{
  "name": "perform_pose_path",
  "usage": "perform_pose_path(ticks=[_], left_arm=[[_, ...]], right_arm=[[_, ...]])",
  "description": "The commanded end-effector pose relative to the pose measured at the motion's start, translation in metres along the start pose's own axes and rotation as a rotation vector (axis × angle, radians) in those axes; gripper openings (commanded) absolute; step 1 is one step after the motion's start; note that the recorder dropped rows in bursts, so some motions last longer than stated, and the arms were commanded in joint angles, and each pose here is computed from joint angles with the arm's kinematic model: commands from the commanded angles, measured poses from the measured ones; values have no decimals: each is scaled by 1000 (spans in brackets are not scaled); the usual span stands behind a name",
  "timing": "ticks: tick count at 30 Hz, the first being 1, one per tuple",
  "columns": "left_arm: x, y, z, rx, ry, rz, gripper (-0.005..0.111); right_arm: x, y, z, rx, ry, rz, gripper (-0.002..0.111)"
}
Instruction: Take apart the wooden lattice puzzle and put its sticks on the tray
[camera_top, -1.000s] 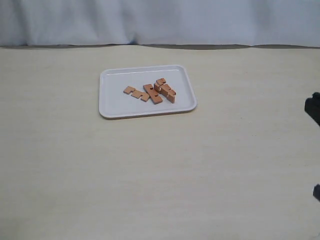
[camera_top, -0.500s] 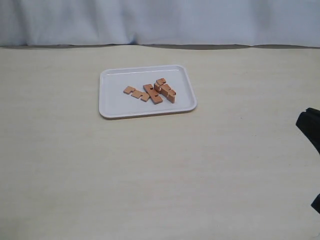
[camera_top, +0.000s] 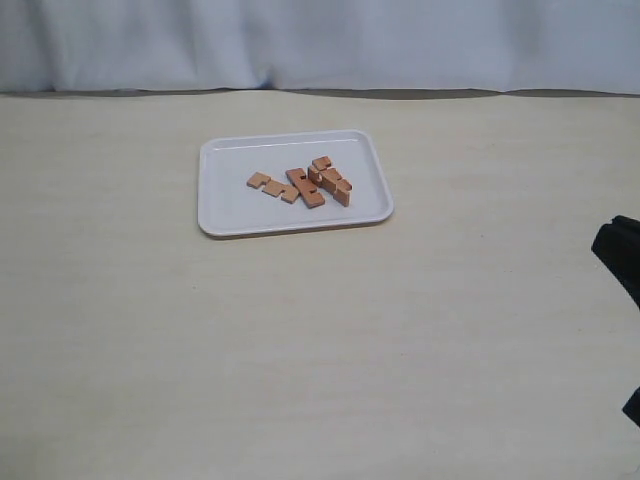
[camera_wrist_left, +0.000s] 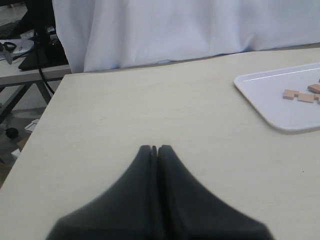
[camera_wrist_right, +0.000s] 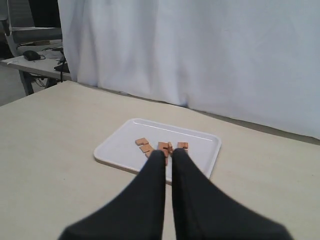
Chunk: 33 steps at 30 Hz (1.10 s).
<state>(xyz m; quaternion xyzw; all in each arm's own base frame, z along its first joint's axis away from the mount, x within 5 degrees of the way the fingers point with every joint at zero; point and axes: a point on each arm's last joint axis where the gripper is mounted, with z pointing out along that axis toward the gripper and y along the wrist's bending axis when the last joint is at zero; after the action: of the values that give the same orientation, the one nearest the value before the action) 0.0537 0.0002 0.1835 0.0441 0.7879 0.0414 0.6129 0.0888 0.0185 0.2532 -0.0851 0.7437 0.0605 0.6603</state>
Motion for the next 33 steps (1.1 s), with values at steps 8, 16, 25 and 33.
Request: perform_pose_path(ticks=[8,16,25,33], left_arm=[[-1,0,0,0,-15,-1,0],[-1,0,0,0,-15,-1,0],[-1,0,0,0,-12,-1,0],[-1,0,0,0,-12,-1,0]], right_arm=[[-3,-7,-26,104,-176,4,5],[43,-15,-33,285,-170,10,5],[76,-21,-33,408,145,76,5],[76,-21,-33,405,142,75,5]])
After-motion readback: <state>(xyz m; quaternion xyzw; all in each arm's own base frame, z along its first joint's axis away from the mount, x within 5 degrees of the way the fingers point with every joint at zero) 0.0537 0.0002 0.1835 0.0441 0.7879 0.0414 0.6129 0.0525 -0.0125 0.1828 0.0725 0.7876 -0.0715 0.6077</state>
